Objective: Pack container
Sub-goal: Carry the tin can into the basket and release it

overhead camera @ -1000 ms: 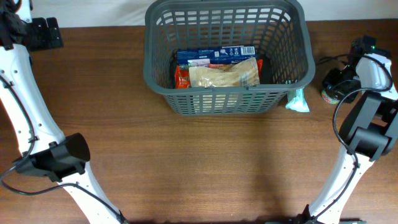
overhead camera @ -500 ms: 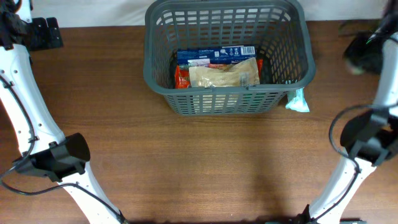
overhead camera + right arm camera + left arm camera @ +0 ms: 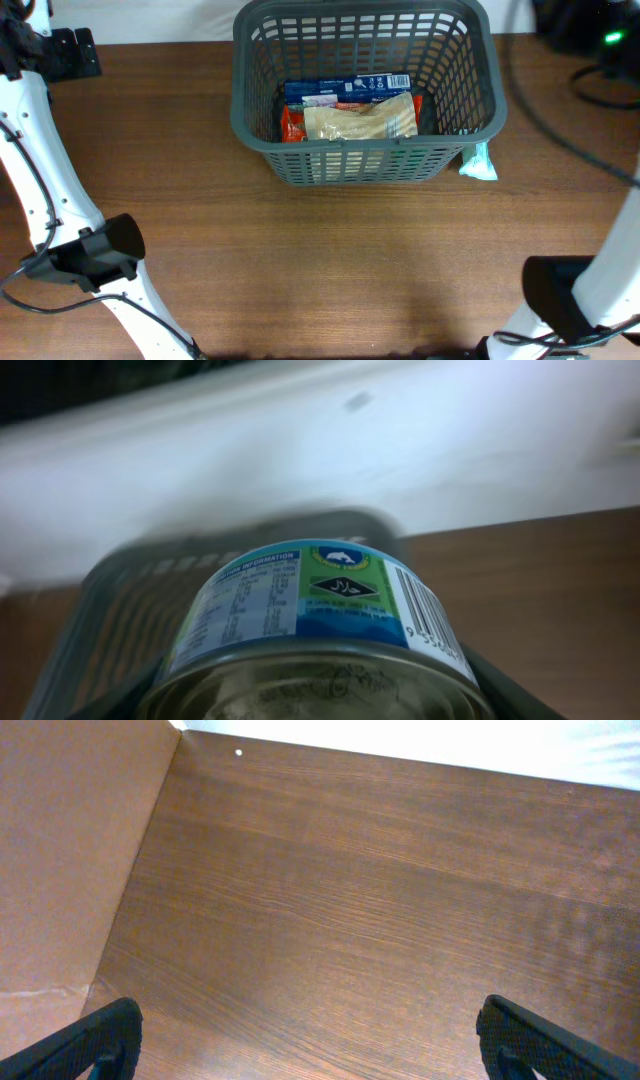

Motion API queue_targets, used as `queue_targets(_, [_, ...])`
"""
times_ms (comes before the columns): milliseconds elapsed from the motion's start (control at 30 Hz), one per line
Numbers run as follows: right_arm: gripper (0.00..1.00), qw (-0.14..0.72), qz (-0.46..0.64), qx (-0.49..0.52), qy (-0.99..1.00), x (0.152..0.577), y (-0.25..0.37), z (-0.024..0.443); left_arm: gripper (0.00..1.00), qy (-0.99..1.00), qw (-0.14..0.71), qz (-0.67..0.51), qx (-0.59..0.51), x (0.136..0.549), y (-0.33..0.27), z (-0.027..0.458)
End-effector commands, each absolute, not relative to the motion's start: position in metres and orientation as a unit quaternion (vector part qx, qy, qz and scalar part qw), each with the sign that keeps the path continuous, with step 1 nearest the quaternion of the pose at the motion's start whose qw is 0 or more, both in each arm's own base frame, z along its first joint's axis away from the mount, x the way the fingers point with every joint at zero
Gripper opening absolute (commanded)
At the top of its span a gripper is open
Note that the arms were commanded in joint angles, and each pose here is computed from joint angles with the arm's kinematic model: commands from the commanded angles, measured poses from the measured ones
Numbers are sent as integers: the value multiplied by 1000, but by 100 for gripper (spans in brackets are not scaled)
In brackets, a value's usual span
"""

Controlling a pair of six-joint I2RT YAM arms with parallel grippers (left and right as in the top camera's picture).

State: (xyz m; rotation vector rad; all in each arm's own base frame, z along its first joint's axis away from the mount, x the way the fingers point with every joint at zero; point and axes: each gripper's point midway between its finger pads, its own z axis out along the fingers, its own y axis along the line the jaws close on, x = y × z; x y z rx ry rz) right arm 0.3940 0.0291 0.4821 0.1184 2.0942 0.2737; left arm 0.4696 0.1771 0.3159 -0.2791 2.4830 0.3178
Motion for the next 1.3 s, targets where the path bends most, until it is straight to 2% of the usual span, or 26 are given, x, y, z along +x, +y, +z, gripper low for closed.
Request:
queue_targets(0, [61, 432, 107, -20, 895, 416, 75, 437, 99, 938, 304, 120, -112, 470, 180, 314])
queue_targets(367, [60, 254, 88, -118, 956, 463, 173, 276, 99, 938, 304, 120, -112, 470, 180, 314])
queue_targets(667, [60, 116, 48, -124, 984, 443, 173, 179, 99, 938, 304, 120, -112, 470, 180, 314])
queue_targets(800, [61, 78, 40, -133, 987, 429, 175, 158, 99, 938, 304, 120, -112, 470, 180, 314])
queue_targets(1033, [66, 70, 39, -151, 985, 420, 190, 153, 99, 938, 304, 120, -112, 470, 180, 314])
queue_targets(1133, [74, 78, 36, -156, 984, 422, 194, 153, 99, 938, 304, 120, -112, 470, 180, 314])
queue_targets(1267, [79, 90, -3, -148, 985, 426, 176, 160, 99, 938, 304, 120, -112, 470, 180, 314])
